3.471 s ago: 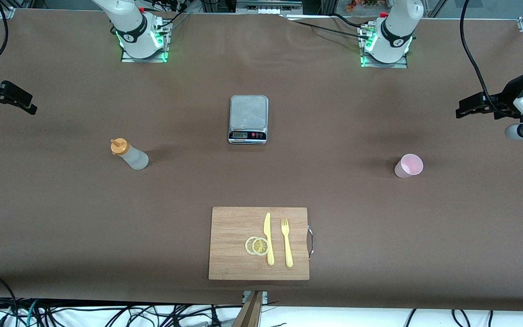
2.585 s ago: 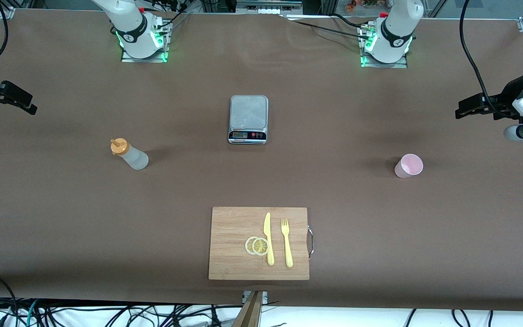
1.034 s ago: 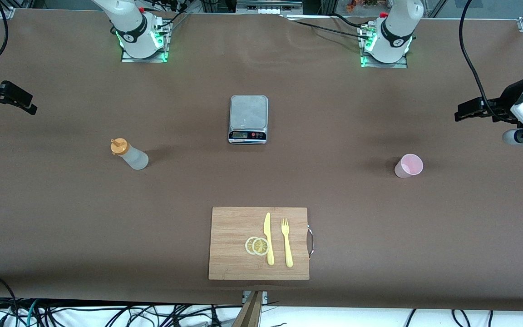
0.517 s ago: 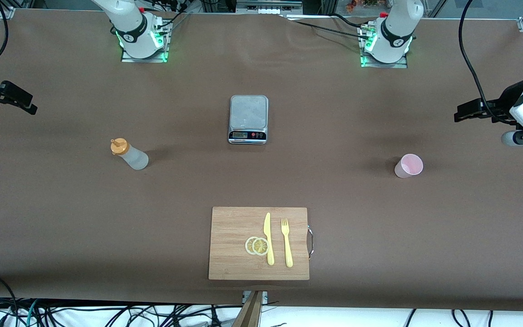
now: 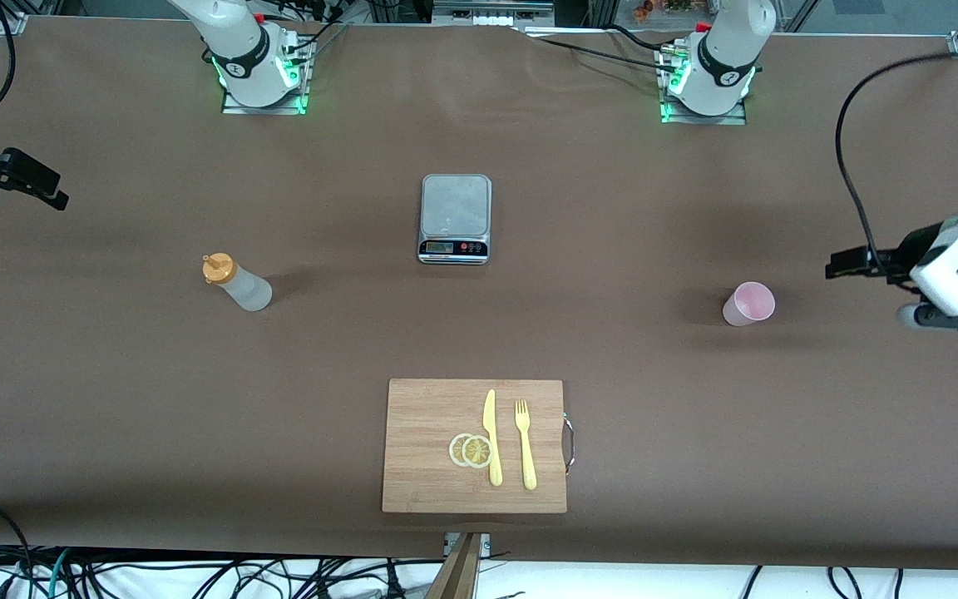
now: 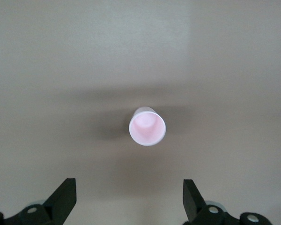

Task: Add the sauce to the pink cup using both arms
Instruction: 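Move the left gripper down to the pink cup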

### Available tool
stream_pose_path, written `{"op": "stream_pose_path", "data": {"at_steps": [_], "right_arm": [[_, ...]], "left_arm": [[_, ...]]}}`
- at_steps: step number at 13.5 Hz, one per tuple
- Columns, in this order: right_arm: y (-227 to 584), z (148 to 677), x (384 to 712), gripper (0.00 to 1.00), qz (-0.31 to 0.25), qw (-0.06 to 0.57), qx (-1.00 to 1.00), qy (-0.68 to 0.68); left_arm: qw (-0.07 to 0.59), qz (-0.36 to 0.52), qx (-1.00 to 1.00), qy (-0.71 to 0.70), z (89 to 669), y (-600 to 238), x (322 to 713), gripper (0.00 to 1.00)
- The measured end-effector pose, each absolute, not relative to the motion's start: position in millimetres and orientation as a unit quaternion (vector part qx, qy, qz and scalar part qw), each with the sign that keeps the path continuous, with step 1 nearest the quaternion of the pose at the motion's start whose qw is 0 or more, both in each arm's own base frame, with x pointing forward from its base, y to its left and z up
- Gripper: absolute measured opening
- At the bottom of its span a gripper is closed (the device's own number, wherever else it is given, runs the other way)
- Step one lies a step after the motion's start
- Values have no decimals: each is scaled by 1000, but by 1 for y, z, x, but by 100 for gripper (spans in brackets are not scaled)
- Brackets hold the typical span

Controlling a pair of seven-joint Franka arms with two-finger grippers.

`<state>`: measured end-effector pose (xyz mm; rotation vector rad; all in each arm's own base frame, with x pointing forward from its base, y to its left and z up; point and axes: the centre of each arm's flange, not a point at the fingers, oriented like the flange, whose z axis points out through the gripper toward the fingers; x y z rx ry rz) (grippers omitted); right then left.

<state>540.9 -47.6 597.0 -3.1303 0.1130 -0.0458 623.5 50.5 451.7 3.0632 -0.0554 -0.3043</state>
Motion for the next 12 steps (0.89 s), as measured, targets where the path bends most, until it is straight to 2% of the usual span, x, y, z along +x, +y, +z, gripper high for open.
{"op": "stream_pose_path", "data": {"at_steps": [5, 12], "right_arm": [[-48, 597, 541, 100, -15, 4, -999, 36], [-48, 597, 541, 100, -15, 4, -999, 36]], "left_arm": [[28, -96, 995, -19, 360, 49, 628, 100], [9, -85, 996, -28, 278, 49, 594, 100]]}}
